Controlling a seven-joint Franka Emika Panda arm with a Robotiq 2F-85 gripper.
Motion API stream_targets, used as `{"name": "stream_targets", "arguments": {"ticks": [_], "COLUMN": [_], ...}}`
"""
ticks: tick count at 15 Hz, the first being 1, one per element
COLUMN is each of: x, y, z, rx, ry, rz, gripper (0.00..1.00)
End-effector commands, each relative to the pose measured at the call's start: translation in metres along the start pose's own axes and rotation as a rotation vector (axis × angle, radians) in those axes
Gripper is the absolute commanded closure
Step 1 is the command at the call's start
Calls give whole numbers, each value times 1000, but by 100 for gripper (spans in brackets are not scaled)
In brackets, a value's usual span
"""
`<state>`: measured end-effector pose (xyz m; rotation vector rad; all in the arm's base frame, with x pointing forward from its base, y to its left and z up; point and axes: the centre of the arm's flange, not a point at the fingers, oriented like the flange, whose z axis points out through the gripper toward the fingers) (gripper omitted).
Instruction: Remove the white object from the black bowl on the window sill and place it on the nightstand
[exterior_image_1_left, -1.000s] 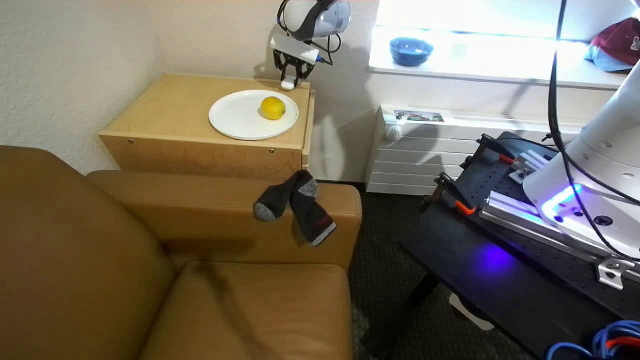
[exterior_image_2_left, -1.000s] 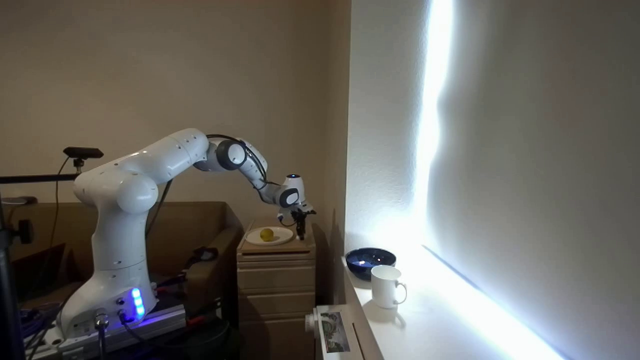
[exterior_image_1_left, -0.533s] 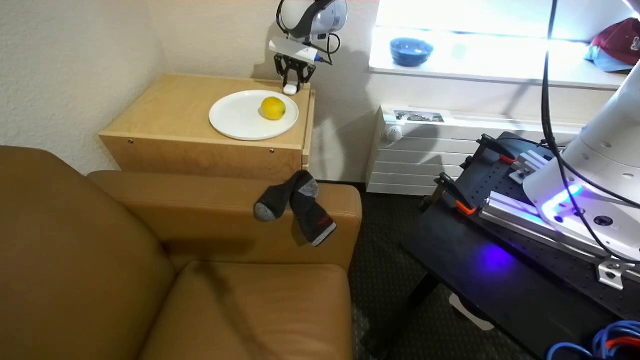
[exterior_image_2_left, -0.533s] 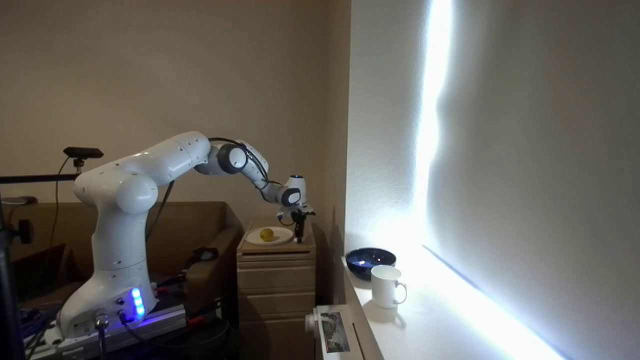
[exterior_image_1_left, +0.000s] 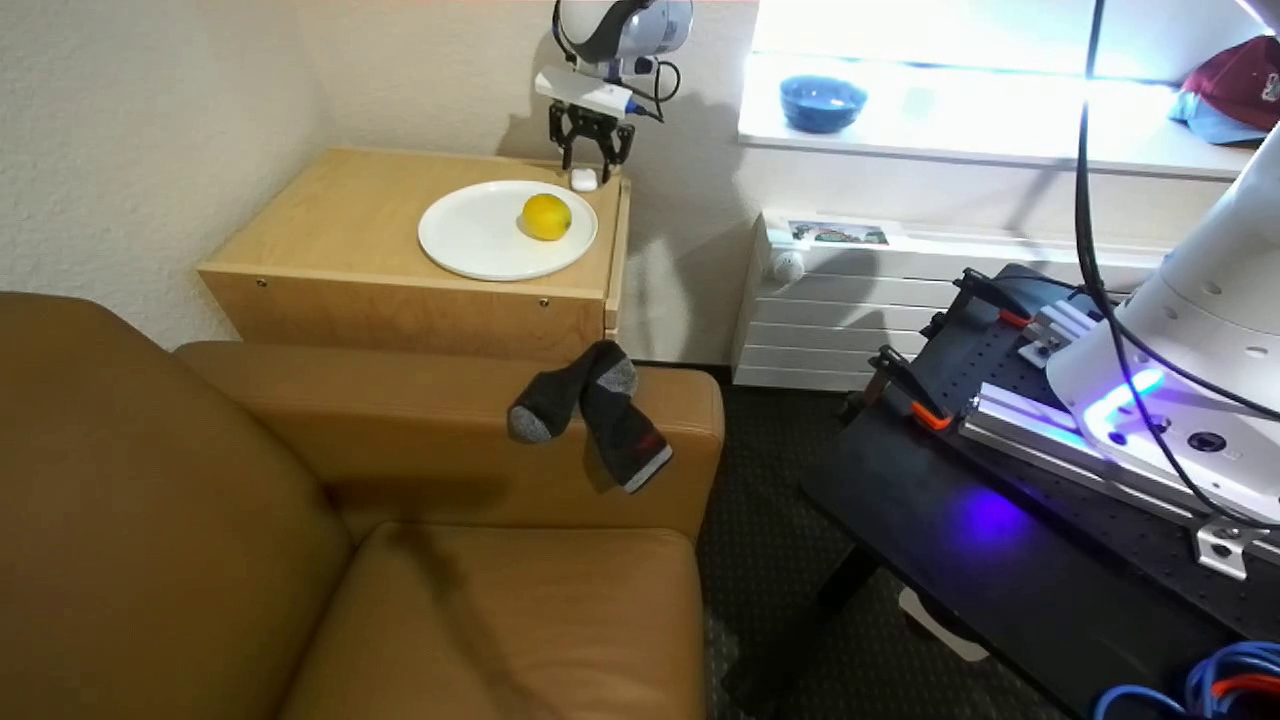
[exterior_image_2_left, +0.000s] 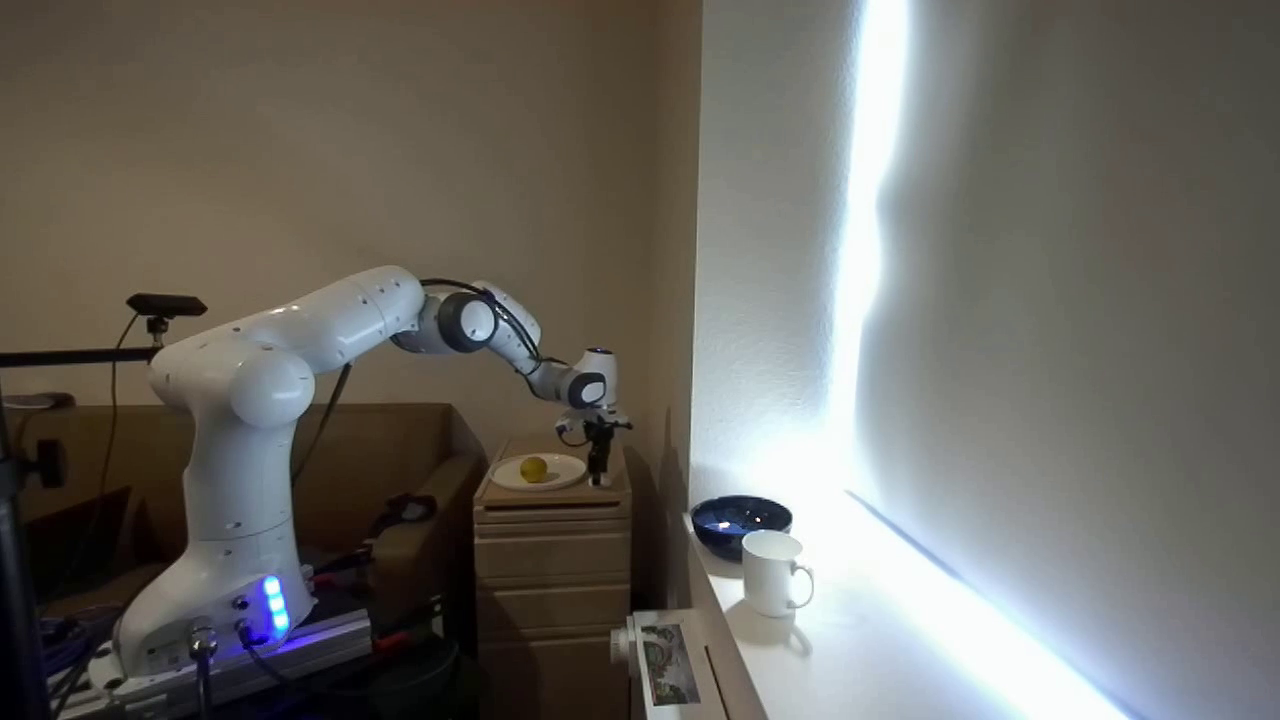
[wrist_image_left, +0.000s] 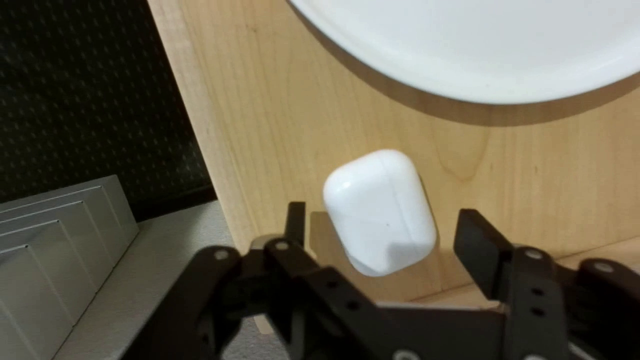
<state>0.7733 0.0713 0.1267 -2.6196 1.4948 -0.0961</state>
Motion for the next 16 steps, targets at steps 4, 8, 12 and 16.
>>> {"name": "stream_targets", "arguments": {"ticks": [4, 8, 12, 16], "x": [6, -9, -40, -41], "y": [6, 22, 33, -7], "z": [-46, -123, -196, -217], "rx": [-5, -7, 102, 162], "ry": [-31, -102, -168, -156], "rz": [3, -86, -293, -346], "gripper": [0, 0, 0, 0]}}
